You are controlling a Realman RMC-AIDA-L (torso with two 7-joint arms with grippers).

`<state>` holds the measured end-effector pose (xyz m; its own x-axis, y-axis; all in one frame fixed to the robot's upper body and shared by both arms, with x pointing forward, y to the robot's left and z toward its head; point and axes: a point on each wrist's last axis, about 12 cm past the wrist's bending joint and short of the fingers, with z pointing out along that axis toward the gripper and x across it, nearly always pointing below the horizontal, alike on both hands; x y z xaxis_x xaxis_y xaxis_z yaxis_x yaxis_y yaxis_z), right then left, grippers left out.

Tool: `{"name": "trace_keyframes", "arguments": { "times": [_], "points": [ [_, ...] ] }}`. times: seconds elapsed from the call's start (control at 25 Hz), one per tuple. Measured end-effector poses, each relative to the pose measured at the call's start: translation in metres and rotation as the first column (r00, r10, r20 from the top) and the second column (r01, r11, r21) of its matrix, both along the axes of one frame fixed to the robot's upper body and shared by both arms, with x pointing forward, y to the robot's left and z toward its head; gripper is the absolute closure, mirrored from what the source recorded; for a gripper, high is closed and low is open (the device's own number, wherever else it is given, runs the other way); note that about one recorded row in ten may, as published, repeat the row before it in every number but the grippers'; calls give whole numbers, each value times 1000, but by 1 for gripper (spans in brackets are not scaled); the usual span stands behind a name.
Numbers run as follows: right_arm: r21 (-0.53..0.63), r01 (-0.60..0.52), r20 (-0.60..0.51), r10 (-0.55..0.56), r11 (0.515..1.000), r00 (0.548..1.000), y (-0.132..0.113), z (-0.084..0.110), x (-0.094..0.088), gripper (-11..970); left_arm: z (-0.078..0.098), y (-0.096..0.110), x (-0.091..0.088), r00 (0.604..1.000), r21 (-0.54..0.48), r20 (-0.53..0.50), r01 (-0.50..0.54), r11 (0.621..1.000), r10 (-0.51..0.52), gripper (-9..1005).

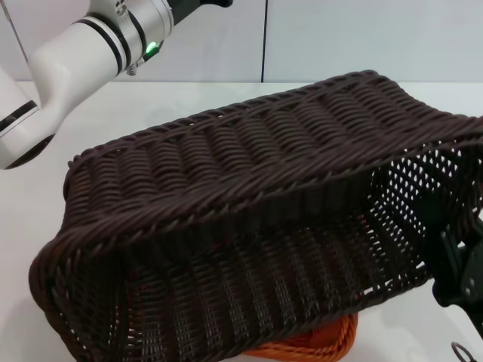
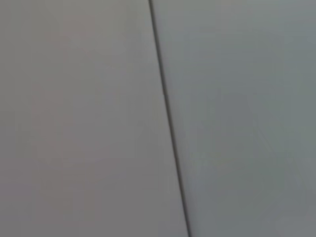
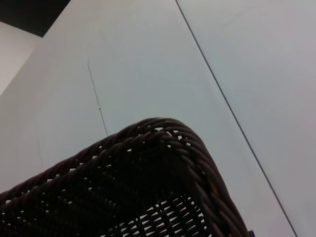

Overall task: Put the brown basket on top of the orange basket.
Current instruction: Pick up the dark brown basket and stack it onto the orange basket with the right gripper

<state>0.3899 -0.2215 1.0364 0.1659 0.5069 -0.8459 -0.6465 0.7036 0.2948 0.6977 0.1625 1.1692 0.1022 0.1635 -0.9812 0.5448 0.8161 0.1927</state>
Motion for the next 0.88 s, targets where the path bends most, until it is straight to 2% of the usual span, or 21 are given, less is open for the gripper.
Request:
{"name": "trace_keyframes", "arguments": {
  "times": [0.36,0.88],
  "points": [
    [32,57,-31,-56,998,998,5,-2,-12,778,0,-2,0,1000,10,1,9,1000,-9,153],
    [30,58,-65,-56,998,996,6,-4,-1,774,0,-2,0,1000,17,7,8,1000,-8,153]
  ]
}}
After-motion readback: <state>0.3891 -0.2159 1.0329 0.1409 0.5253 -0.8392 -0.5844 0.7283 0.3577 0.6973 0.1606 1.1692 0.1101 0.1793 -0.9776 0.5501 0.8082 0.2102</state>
